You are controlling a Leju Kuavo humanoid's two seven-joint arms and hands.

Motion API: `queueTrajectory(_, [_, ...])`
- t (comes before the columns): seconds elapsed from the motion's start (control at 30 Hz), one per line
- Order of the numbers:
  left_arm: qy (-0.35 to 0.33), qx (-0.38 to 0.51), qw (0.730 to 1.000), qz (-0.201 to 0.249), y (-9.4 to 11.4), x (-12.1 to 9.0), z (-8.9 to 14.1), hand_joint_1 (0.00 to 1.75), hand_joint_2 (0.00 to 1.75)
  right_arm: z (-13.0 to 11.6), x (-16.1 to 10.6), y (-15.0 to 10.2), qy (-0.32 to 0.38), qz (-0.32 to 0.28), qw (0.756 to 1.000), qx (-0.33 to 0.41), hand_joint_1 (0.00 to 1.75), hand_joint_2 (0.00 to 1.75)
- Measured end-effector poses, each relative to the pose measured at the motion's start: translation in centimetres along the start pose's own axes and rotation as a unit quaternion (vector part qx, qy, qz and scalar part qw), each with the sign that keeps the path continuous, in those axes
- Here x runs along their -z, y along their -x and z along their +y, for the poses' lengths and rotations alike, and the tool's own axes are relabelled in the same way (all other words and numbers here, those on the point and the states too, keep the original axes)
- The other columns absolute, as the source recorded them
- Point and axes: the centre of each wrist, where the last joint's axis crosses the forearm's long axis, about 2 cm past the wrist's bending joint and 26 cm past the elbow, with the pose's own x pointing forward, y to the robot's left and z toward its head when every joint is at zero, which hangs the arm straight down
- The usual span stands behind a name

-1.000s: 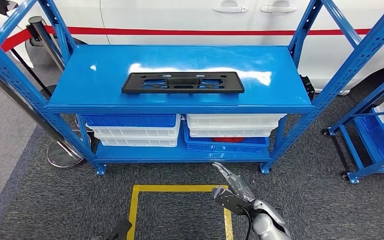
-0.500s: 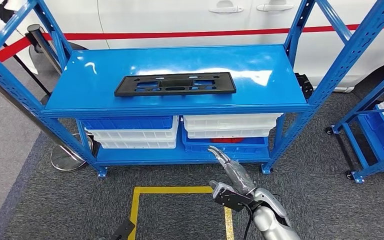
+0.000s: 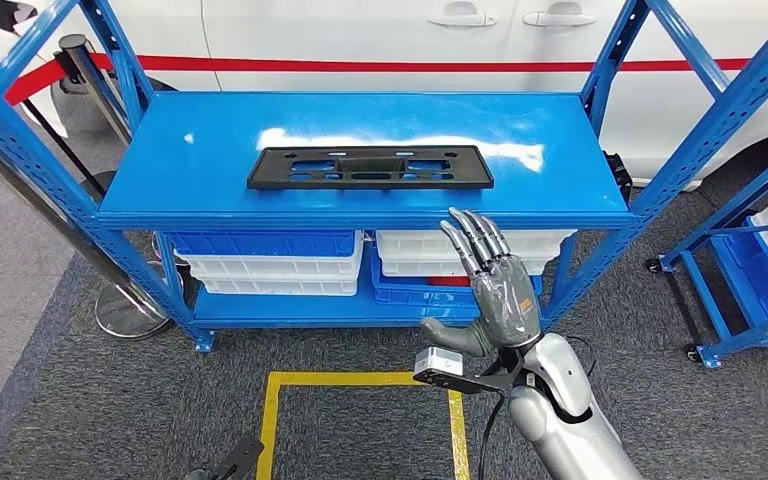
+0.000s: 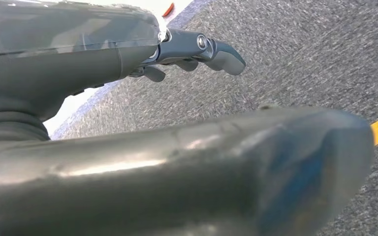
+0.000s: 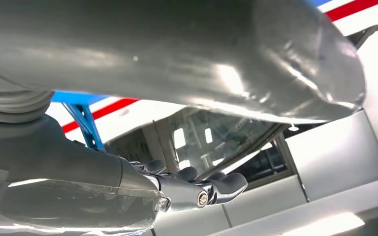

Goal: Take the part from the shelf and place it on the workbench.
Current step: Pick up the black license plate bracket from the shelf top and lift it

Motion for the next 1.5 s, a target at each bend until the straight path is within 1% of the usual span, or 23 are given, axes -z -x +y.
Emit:
queueTrajectory(0.17, [-0.002, 0.0, 1.0, -0.001, -0.2, 0.1, 0.2, 0.0, 0.0, 0.6, 0.7, -0.5, 0.024, 0.012, 1.0, 0.003, 0.0, 0.0])
queueTrajectory(0.4, [0.0, 0.003, 1.0, 0.0, -0.1, 0.1, 0.3, 0.0, 0.0, 1.2, 0.7, -0.4, 0.026, 0.024, 0.999, 0.017, 0.0, 0.0])
queueTrajectory(0.57, [0.001, 0.001, 1.0, 0.003, 0.1, 0.1, 0.2, 0.0, 0.0, 1.5, 0.6, -0.7, 0.015, 0.023, 0.999, 0.026, 0.0, 0.0])
queueTrajectory(0.87, [-0.002, 0.001, 1.0, 0.003, 0.2, 0.1, 0.2, 0.0, 0.0, 1.5, 1.1, -0.9, 0.018, 0.021, 0.999, 0.031, 0.0, 0.0])
queueTrajectory(1.07, [-0.002, 0.0, 1.0, 0.003, 0.1, 0.1, 0.2, 0.0, 0.0, 1.7, 0.6, -0.7, 0.013, 0.026, 0.999, 0.035, 0.0, 0.0])
queueTrajectory(1.5, [-0.004, 0.005, 1.0, 0.001, -0.1, 0.1, 0.3, 0.0, 0.0, 2.1, 0.7, -1.1, -0.006, 0.02, 0.999, 0.041, 0.0, 0.0])
